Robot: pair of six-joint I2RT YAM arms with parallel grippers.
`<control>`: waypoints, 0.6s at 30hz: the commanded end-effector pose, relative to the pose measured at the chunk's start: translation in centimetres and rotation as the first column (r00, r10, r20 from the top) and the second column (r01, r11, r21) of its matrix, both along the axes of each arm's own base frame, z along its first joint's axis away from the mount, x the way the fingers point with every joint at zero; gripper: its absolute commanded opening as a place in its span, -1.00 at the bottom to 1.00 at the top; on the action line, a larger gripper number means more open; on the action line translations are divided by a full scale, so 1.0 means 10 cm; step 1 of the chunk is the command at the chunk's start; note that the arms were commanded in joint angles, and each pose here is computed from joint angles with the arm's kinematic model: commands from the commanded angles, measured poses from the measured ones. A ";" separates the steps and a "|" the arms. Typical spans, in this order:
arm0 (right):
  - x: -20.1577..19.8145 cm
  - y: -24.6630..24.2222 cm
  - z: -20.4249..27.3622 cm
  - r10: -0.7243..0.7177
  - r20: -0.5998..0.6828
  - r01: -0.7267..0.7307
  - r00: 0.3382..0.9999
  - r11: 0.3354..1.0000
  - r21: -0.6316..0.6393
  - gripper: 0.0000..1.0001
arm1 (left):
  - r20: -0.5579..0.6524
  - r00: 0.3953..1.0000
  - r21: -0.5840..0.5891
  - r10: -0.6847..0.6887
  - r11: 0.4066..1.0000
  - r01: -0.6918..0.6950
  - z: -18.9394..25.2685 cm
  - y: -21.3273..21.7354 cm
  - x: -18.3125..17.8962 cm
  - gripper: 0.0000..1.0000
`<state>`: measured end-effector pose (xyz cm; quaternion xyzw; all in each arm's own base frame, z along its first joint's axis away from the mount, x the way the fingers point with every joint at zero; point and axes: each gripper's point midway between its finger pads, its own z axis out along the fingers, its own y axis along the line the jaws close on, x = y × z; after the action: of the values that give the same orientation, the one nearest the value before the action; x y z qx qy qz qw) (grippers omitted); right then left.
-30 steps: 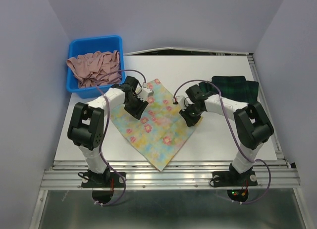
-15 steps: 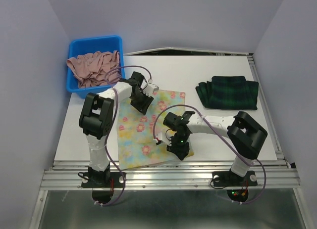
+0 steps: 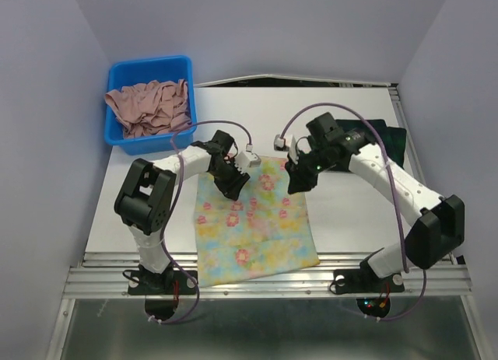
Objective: Fold and stack the skirts
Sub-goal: Flatten the skirt out
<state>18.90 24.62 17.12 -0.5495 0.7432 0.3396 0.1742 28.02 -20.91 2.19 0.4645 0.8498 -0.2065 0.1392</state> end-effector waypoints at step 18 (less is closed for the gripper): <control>2.55 -0.54 -0.71 -0.299 0.221 0.329 0.928 0.938 -0.112 -0.38 | 0.260 0.966 0.067 -0.019 0.998 0.001 0.94 0.65 1.43 0.21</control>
<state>41.21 18.74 7.89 -0.4358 0.8490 0.2156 0.2069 41.31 -16.62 14.07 0.4820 0.8203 -0.1339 0.2772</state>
